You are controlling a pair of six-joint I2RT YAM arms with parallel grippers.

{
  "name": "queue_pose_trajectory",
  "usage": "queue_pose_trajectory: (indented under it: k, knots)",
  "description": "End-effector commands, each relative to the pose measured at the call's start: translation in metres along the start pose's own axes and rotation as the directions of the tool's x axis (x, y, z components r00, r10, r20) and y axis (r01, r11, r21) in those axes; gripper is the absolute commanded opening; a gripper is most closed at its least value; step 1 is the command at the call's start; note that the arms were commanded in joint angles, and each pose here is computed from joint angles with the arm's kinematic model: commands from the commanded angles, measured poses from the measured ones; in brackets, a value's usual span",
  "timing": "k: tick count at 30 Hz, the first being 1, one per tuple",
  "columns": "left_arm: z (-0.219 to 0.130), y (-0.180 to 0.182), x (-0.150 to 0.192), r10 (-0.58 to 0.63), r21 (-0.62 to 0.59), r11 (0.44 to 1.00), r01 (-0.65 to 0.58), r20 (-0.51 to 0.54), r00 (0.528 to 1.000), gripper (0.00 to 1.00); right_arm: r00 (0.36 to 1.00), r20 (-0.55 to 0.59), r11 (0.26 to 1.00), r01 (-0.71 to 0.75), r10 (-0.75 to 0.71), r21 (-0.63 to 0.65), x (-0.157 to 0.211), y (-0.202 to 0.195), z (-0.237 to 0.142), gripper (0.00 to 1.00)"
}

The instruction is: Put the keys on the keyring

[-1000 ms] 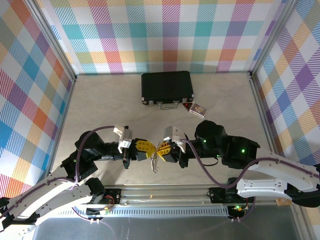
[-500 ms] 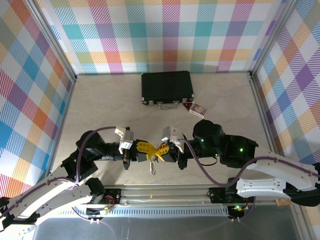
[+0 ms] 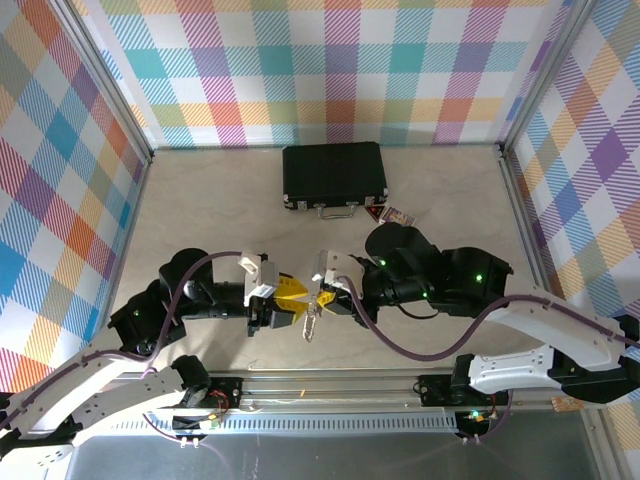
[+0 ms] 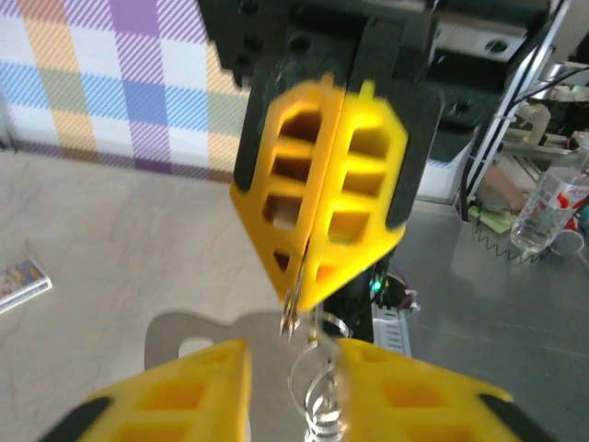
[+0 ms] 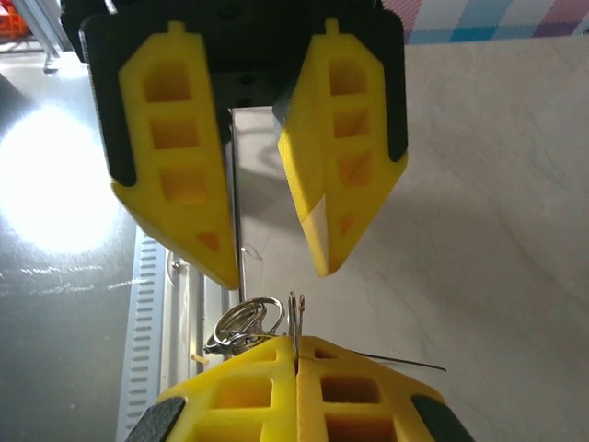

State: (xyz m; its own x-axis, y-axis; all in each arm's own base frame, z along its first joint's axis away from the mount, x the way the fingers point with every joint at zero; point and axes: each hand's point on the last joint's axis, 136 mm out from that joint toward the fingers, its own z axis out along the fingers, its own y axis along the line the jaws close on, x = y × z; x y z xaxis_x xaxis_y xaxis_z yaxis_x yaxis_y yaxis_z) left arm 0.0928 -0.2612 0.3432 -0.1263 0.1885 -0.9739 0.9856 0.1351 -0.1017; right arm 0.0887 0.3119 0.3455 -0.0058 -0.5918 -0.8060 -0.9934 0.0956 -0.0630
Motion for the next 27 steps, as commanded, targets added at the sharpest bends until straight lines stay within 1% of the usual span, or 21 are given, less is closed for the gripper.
queue_pose_trajectory:
  k: [1, 3, 4, 6, 7, 11, 20, 27]
  knots:
    - [-0.003, 0.001, 0.0, -0.003, -0.016, 1.0, 0.003, -0.019, 1.0, 0.47, 0.999, -0.02, 0.999, 0.031, -0.031, -0.009, 0.002, -0.005, -0.012, 0.0]
    - [-0.004, 0.002, -0.001, -0.009, -0.025, 1.0, 0.009, -0.013, 1.0, 0.54, 1.0, -0.026, 1.0, 0.013, -0.013, -0.01, 0.004, -0.011, -0.015, 0.0]
    - [-0.004, 0.004, -0.002, -0.013, -0.034, 0.999, 0.013, -0.009, 1.0, 0.62, 0.999, -0.032, 1.0, 0.001, -0.001, -0.012, 0.006, -0.014, -0.015, 0.0]
    - [-0.004, 0.004, -0.002, -0.019, -0.039, 0.999, 0.019, -0.007, 1.0, 0.96, 0.999, -0.036, 1.0, -0.012, 0.012, -0.018, 0.008, -0.017, -0.016, 0.0]
    - [-0.004, 0.004, -0.003, -0.022, -0.039, 0.999, 0.021, -0.005, 1.0, 1.0, 0.999, -0.038, 1.0, -0.017, 0.016, -0.024, 0.008, -0.018, -0.016, 0.0]
    - [-0.004, 0.005, -0.003, -0.031, -0.041, 0.999, 0.031, 0.001, 1.0, 0.99, 0.999, -0.039, 0.999, -0.024, 0.023, -0.041, 0.007, -0.02, -0.014, 0.0]
    - [-0.002, 0.019, 0.001, -0.045, -0.115, 0.992, 0.044, -0.004, 0.999, 1.0, 0.998, -0.046, 0.997, -0.035, 0.032, -0.07, 0.005, -0.02, -0.012, 0.0]
    - [0.001, 0.029, 0.011, -0.058, -0.16, 0.986, 0.049, -0.057, 0.997, 1.0, 0.997, -0.068, 0.996, -0.047, 0.042, -0.075, 0.01, -0.02, -0.011, 0.0]
